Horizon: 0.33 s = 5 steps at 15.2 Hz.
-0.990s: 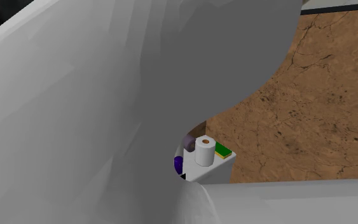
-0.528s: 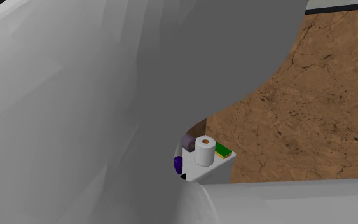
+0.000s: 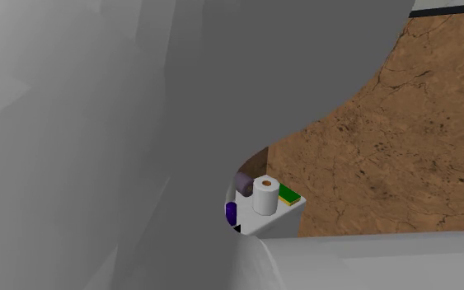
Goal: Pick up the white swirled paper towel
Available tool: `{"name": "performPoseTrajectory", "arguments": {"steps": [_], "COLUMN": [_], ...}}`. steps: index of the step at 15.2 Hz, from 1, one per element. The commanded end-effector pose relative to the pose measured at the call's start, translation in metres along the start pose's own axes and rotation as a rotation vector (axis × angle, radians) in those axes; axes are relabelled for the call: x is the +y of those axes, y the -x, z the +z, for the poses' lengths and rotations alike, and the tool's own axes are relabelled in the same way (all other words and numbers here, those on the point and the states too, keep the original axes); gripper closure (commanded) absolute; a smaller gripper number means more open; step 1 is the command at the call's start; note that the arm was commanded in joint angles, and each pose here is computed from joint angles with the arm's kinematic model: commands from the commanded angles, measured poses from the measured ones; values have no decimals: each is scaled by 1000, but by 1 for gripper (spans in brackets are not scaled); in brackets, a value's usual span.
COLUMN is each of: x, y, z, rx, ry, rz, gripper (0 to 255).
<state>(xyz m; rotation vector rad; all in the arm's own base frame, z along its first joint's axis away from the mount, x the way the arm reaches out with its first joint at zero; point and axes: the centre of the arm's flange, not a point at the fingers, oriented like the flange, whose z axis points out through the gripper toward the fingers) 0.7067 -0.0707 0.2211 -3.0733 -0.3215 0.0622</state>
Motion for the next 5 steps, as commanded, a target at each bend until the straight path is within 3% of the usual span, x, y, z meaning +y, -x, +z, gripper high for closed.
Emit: {"name": "performPoseTrajectory", "arguments": {"steps": [1, 5], "x": [0, -1], "y": [2, 2], "z": [-11, -22], "rx": [0, 0], "ry": [0, 0], "rz": [0, 0], "gripper": [255, 255]}}
